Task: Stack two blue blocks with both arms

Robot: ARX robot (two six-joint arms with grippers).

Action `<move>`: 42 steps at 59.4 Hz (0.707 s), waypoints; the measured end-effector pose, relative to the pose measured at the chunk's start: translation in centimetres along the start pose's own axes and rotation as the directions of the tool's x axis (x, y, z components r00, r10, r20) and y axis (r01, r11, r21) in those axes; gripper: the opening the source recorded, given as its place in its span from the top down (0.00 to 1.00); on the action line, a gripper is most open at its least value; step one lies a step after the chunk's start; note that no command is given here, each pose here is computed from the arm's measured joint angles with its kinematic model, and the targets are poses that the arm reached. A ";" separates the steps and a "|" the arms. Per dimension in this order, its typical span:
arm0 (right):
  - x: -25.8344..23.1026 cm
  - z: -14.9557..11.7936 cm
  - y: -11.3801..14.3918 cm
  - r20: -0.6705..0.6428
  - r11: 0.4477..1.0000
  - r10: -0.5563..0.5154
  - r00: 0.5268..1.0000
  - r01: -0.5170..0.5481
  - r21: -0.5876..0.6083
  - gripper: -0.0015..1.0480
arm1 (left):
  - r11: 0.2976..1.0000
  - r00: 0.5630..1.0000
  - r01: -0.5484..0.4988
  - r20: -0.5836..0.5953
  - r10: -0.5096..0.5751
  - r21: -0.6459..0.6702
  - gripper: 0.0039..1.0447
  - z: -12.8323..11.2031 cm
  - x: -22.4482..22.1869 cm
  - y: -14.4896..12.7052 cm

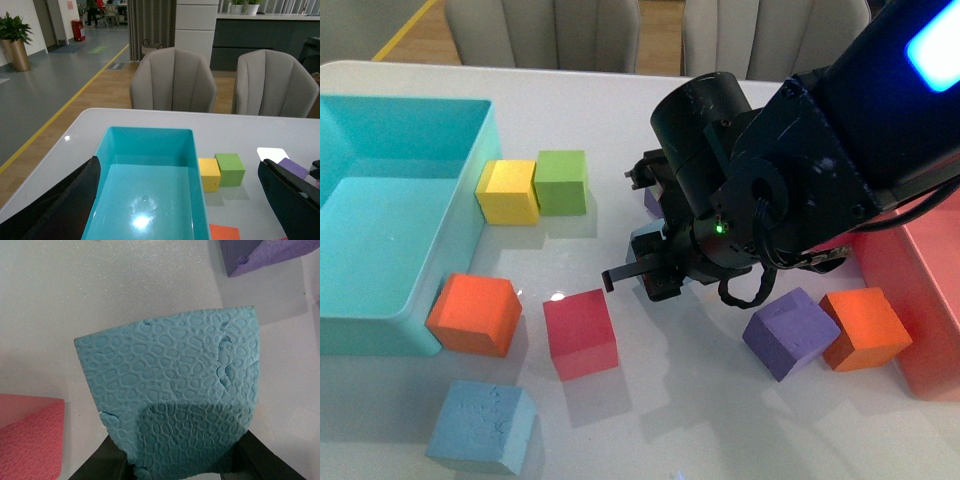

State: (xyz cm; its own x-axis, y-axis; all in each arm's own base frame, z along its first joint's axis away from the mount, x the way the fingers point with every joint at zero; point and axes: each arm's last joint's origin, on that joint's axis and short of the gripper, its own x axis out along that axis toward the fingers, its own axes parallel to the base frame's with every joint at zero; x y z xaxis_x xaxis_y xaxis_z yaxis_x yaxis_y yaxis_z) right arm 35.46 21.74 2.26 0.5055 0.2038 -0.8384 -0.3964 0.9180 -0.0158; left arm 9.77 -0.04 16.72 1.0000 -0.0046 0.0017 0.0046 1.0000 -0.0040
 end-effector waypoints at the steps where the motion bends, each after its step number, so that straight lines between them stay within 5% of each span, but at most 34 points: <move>1: 0.1 0.0 0.0 -0.002 1.000 0.000 1.000 0.000 0.000 0.69 | 1.000 1.000 0.000 0.000 0.000 0.000 0.08 0.0 0.0 0.0; 21: 0.8 -0.3 -0.1 -0.014 1.000 -0.007 1.000 0.007 0.001 0.68 | 1.000 1.000 0.000 0.000 0.000 0.000 0.08 0.0 0.0 0.0; 42: 0.5 -0.9 -0.4 -0.004 1.000 -0.020 1.000 0.020 0.006 0.14 | 1.000 1.000 0.000 0.000 0.000 0.000 0.08 0.0 0.0 0.0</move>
State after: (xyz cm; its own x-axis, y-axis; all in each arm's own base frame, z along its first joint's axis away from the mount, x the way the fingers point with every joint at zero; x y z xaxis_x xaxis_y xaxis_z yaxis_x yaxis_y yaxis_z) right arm 35.20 21.15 1.37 0.5099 0.1839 -0.8403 -0.3818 0.9238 -0.0295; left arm 9.77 -0.04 16.72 1.0000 -0.0046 0.0017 0.0046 1.0000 -0.0040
